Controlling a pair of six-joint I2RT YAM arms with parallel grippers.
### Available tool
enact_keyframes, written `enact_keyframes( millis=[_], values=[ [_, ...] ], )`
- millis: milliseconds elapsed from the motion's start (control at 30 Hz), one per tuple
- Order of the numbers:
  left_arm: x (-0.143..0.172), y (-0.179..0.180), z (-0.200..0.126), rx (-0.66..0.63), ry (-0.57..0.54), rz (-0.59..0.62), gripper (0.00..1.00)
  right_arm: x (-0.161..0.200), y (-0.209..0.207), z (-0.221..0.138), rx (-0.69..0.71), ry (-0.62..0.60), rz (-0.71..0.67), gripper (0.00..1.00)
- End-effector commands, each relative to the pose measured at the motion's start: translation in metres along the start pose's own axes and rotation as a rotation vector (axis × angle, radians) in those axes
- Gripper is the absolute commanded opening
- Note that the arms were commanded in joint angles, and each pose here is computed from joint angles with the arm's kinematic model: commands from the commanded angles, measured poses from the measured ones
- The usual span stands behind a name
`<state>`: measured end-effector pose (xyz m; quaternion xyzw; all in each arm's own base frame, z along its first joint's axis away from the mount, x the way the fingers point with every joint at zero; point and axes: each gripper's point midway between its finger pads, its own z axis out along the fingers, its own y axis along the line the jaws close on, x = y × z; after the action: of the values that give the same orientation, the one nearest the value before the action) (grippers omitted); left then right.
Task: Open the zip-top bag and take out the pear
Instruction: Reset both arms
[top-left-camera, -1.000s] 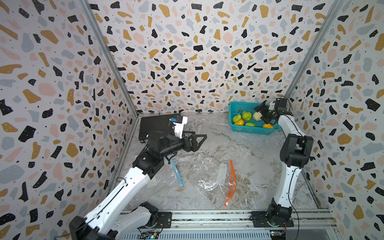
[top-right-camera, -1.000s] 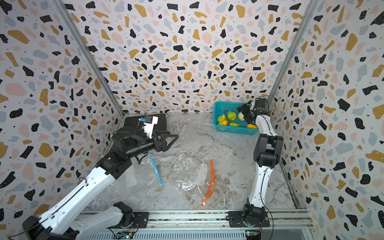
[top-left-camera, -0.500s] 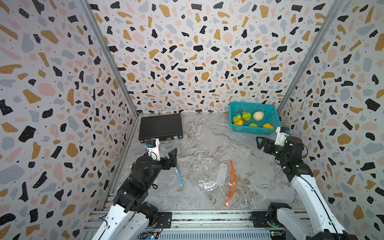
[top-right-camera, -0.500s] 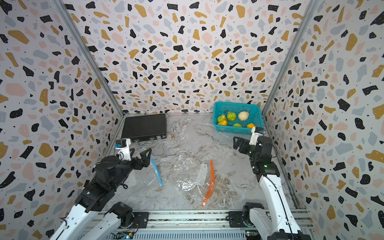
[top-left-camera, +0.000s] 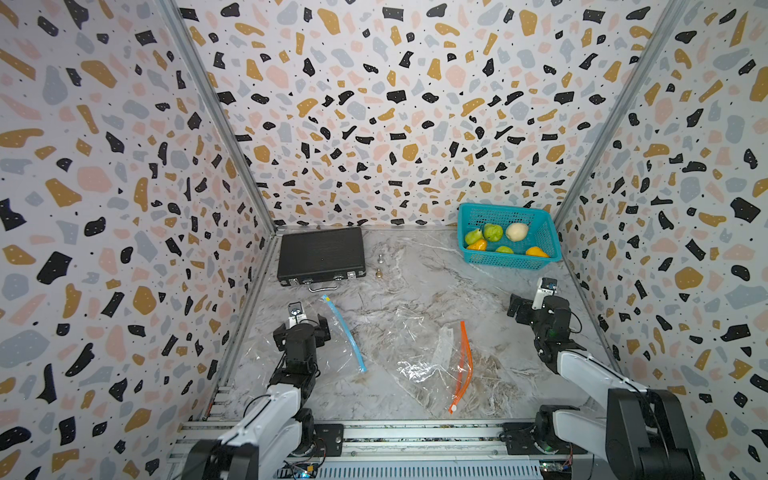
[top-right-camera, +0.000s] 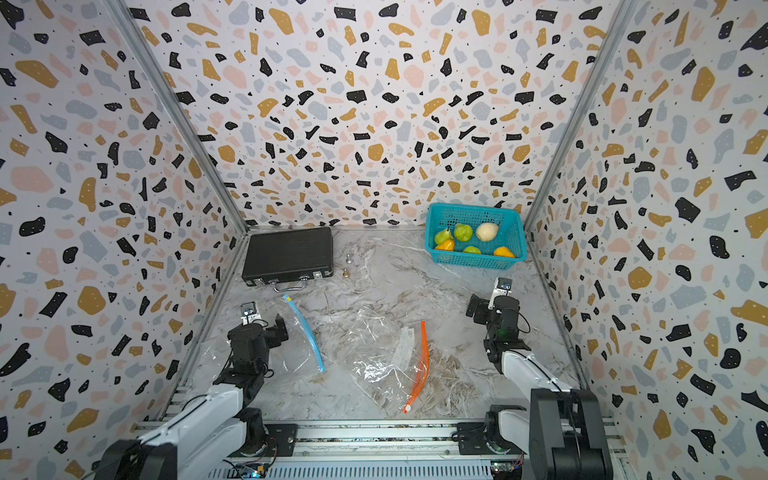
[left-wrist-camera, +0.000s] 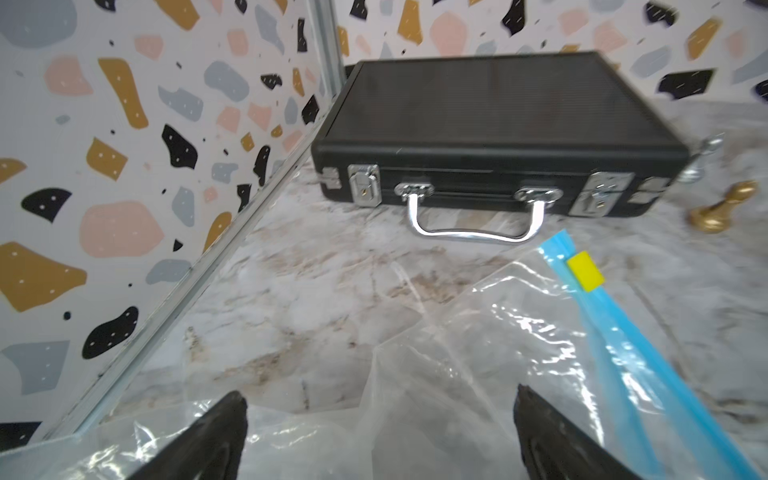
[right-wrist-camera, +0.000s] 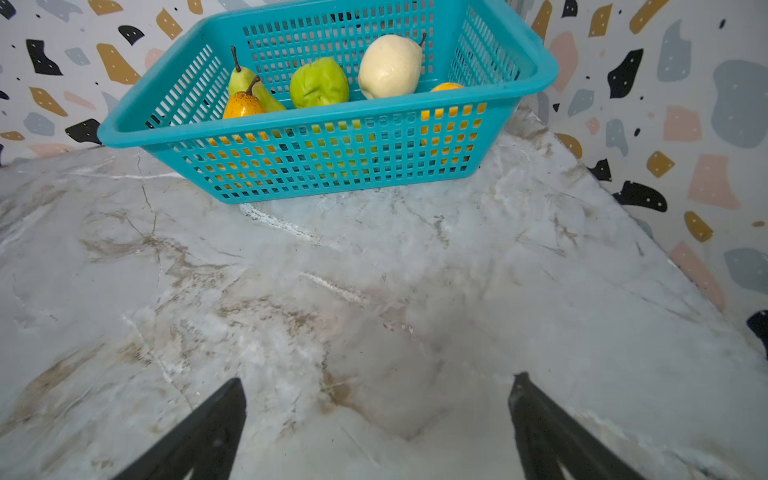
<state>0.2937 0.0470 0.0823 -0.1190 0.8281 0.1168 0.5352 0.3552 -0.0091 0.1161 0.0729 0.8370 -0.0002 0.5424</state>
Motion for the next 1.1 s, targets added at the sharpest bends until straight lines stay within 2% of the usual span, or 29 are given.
enact_keyframes(
  millis=[0,167,200,267,300,367,433,567,667,700,733,767,833,867,933,1000,1067],
  values=[
    [-0.048,-0.003,0.007,0.058,-0.219,-0.048,0.99,-0.045,0.002,-0.001,0.023,-0.198,-0.068,1.0],
    [-0.032,-0.041,0.053,0.206,-0.123,0.036,0.99,-0.038,-0.001,-0.011,0.029,-0.205,-0.075,1.0],
    [-0.035,-0.041,0.061,0.191,-0.121,0.041,0.99,-0.036,-0.003,-0.014,0.042,-0.21,-0.073,1.0],
    [-0.029,-0.037,0.065,0.188,-0.018,0.018,0.99,-0.029,-0.008,-0.019,0.069,-0.181,-0.075,1.0],
    [-0.027,-0.036,0.065,0.188,-0.012,0.014,0.99,-0.028,-0.01,-0.021,0.089,-0.184,-0.078,1.0],
    [-0.031,-0.035,0.067,0.182,-0.066,0.003,0.99,-0.021,-0.017,-0.019,0.135,-0.17,-0.095,1.0],
    [-0.029,-0.035,0.066,0.182,-0.031,0.007,0.99,0.0,-0.016,-0.011,0.133,-0.118,-0.086,0.99],
    [-0.03,-0.034,0.067,0.177,-0.05,0.003,0.99,-0.003,-0.007,0.007,0.177,-0.154,-0.221,0.99],
    [-0.031,-0.034,0.067,0.179,-0.043,0.004,0.99,0.009,-0.023,0.026,0.226,-0.15,-0.175,0.99],
    [-0.03,-0.035,0.067,0.18,-0.043,0.003,0.99,0.015,-0.022,0.028,0.21,-0.078,-0.172,0.99],
    [-0.03,-0.034,0.066,0.18,-0.045,0.002,0.99,0.017,-0.024,0.033,0.192,-0.055,-0.147,0.99],
    [-0.03,-0.035,0.066,0.181,-0.046,0.002,0.99,0.012,-0.031,0.037,0.194,-0.087,-0.118,0.99],
    [-0.03,-0.035,0.066,0.181,-0.045,0.001,0.99,0.017,-0.033,0.035,0.187,-0.036,-0.094,0.99],
    [-0.03,-0.034,0.066,0.18,-0.046,0.002,0.99,0.013,-0.033,0.036,0.18,-0.079,-0.097,0.99],
    [-0.031,-0.035,0.066,0.181,-0.046,0.001,0.99,0.017,-0.034,0.034,0.184,-0.043,-0.092,0.99],
    [-0.03,-0.034,0.066,0.18,-0.046,0.002,0.99,0.012,-0.033,0.034,0.178,-0.091,-0.097,0.99],
    [-0.031,-0.035,0.066,0.184,-0.047,0.004,0.99,0.016,-0.033,0.033,0.179,-0.056,-0.094,0.99]
  ],
)
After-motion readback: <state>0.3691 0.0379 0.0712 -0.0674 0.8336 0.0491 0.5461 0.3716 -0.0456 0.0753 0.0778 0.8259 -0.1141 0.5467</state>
